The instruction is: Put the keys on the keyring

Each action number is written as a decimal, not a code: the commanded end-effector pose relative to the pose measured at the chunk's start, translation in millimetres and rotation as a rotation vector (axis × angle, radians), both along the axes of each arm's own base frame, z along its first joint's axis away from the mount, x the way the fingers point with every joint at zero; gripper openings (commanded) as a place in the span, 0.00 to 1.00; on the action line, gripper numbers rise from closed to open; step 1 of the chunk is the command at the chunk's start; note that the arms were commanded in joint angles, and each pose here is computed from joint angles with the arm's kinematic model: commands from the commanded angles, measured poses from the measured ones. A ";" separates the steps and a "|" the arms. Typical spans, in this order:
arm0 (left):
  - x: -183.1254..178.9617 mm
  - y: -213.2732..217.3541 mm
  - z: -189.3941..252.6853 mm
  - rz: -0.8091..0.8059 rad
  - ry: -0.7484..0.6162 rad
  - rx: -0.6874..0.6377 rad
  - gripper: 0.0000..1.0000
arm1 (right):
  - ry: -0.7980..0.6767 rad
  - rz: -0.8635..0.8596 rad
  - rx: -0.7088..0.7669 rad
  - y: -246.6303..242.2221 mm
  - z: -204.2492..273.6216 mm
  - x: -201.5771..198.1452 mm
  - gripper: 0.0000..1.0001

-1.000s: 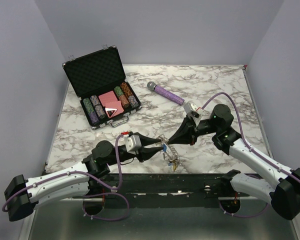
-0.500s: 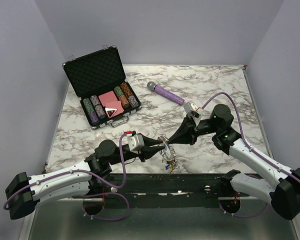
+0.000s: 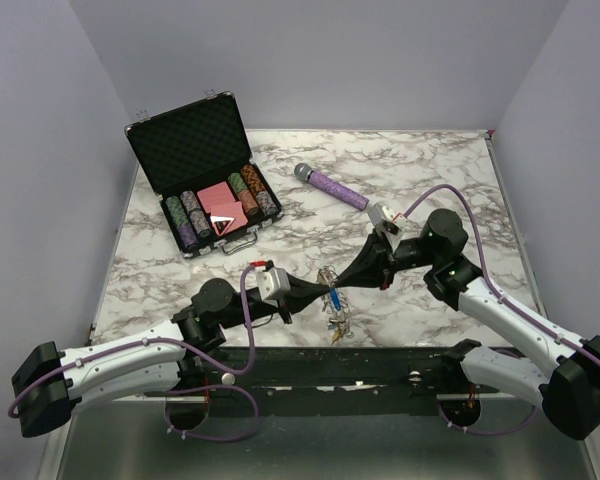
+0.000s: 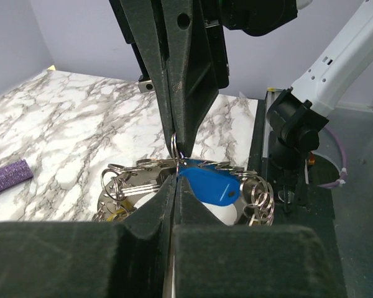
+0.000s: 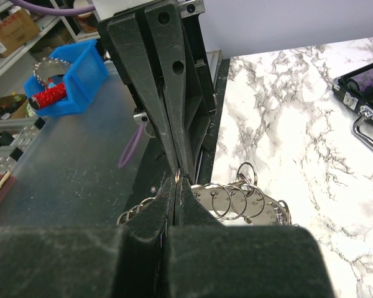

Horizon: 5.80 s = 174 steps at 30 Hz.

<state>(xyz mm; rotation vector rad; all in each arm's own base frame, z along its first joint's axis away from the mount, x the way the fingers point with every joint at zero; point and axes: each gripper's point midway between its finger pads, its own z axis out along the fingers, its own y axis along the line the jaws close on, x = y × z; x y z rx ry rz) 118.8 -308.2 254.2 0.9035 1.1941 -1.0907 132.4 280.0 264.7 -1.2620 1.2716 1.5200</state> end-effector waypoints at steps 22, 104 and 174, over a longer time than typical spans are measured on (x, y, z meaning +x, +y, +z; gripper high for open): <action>10.3 -6.9 -1.6 0.041 0.056 0.086 0.00 | 0.055 -0.177 0.038 3.3 6.6 26.5 0.00; 29.5 123.7 24.4 0.441 0.384 0.022 0.99 | 0.025 -1.232 -0.541 -246.0 33.1 287.4 0.00; 93.8 224.8 54.8 0.884 0.413 0.045 0.99 | 0.239 -1.451 -0.032 -301.4 85.5 174.3 1.00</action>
